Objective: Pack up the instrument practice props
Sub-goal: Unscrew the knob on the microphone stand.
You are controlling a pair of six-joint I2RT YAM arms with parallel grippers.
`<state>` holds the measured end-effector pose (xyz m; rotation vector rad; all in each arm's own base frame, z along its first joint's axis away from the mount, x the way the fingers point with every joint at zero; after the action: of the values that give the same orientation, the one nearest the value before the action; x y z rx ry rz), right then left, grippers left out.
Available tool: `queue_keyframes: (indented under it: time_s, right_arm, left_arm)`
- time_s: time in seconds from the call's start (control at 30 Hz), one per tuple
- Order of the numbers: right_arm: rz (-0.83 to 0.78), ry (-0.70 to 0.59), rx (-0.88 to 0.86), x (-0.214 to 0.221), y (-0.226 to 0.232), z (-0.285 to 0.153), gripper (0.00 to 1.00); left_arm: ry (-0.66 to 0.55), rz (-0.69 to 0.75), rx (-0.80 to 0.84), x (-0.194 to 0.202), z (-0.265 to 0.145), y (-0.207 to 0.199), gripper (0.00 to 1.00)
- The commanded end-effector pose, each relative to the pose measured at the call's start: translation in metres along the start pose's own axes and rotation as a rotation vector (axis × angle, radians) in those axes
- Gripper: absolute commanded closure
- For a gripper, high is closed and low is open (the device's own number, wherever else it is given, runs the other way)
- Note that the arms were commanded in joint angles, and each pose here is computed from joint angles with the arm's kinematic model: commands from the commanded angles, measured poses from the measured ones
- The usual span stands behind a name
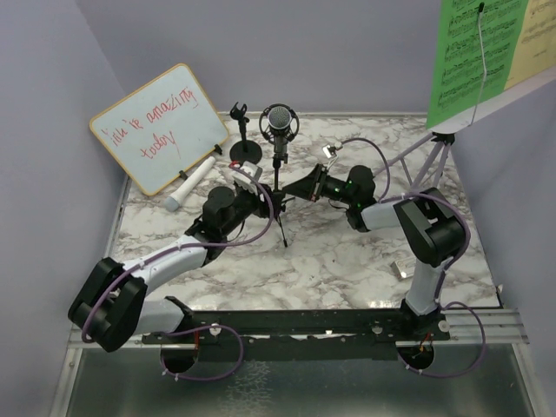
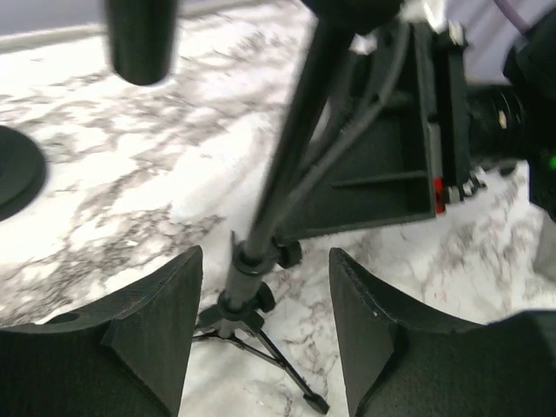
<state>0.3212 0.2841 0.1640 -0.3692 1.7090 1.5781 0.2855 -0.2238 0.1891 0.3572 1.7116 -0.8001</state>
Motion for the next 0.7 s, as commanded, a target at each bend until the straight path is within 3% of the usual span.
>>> queue_keyframes:
  time_s: [0.0,0.47,0.57,0.67]
  right_arm:
    - [-0.03,0.02,0.049,0.005,-0.001,0.001,0.95]
    - [-0.027,-0.017,0.122,0.006,0.001,0.001,0.87]
    - [-0.016,-0.018,0.123,0.005,0.003,0.0,0.8]
    - [0.001,-0.013,0.124,0.007,0.004,-0.001,0.72]
  left_arm:
    - [-0.158,-0.105,-0.214,-0.028,-0.013,0.014,0.39]
    - [-0.284,-0.127,-0.202,-0.041,0.001,-0.005,0.4]
    - [-0.311,-0.107,-0.214,-0.041,0.001,-0.004,0.49]
    - [-0.324,-0.095,-0.203,-0.041,0.003,-0.004,0.68]
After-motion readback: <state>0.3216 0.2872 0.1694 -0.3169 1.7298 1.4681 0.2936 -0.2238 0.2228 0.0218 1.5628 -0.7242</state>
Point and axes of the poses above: each gripper's point midway between its finger pads, its own z axis out along the fingers, its own y axis along the line the jaws close on, x = y × z, the point moved 5 cm from there along -z, back along the fingers, and after that the axes turned 7 degrees about -z, right-handed, at the moved point
